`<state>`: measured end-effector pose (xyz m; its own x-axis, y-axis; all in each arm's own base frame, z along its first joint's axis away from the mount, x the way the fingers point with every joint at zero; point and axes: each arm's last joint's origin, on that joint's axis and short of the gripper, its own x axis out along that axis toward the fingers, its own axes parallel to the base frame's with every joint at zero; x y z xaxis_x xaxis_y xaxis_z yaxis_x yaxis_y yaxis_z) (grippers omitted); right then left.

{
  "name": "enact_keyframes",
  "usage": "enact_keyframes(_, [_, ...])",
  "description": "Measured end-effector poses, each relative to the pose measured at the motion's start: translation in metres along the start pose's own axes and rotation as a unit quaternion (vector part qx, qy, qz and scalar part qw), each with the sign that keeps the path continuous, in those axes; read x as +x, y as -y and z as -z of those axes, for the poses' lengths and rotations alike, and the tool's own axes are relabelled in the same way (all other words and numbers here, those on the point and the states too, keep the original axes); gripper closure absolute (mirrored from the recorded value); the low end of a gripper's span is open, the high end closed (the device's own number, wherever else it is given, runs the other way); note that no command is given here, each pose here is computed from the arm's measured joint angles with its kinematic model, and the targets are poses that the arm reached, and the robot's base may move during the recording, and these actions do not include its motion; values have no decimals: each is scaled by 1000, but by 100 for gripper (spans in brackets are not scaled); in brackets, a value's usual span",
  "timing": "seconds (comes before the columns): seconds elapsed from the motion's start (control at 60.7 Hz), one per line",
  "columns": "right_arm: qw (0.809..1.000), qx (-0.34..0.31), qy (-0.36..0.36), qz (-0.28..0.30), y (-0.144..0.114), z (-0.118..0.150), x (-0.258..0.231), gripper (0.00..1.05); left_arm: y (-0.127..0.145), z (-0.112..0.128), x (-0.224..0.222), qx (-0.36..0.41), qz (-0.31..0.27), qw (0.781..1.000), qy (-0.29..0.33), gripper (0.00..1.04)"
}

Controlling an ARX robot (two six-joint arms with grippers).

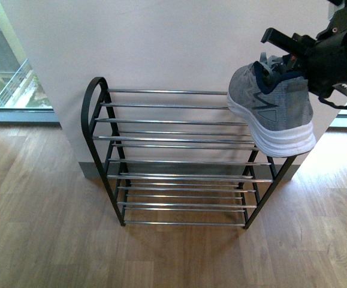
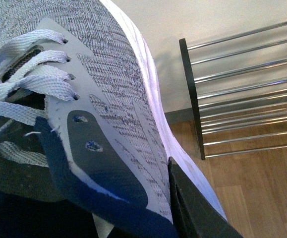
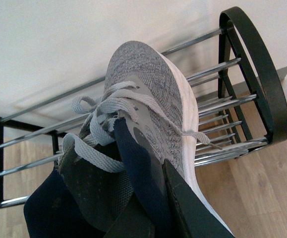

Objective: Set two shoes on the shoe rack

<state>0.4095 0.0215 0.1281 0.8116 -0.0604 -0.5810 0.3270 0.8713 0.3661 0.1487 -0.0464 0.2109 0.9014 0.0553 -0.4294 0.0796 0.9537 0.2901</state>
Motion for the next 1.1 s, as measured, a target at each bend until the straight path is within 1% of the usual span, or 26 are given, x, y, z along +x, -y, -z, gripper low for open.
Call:
enact_keyframes(0.148, [999,33,0,23,5,-1,37,103,0,0,0,0,0,1000,0,103])
enact_keyframes(0.214, [998,50,16,36,13,-3,57,103,0,0,0,0,0,1000,0,103])
enact_keyframes(0.346, [996,68,41,45,27,-10,78,103,0,0,0,0,0,1000,0,103])
enact_keyframes(0.511, [995,70,46,50,35,-11,91,103,0,0,0,0,0,1000,0,103])
enact_keyframes(0.692, [997,53,49,39,43,-11,103,103,0,0,0,0,0,1000,0,103])
enact_keyframes(0.774, [997,45,50,32,44,-12,105,92,0,0,0,0,0,1000,0,103])
enact_keyframes(0.856, [998,36,54,24,45,-14,106,78,0,0,0,0,0,1000,0,103])
enact_keyframes(0.873, [998,35,55,23,45,-14,105,77,0,0,0,0,0,1000,0,103])
enact_keyframes(0.939, [998,29,59,13,46,-16,104,67,0,0,0,0,0,1000,0,103])
enact_keyframes(0.955, [998,27,59,10,46,-16,102,62,0,0,0,0,0,1000,0,103])
enact_keyframes(1.038, [998,24,56,-2,48,-15,95,51,0,0,0,0,0,1000,0,103])
enact_keyframes(1.087, [998,22,52,-10,50,-14,85,40,0,0,0,0,0,1000,0,103])
enact_keyframes(1.104, [998,22,51,-12,51,-14,83,39,0,0,0,0,0,1000,0,103])
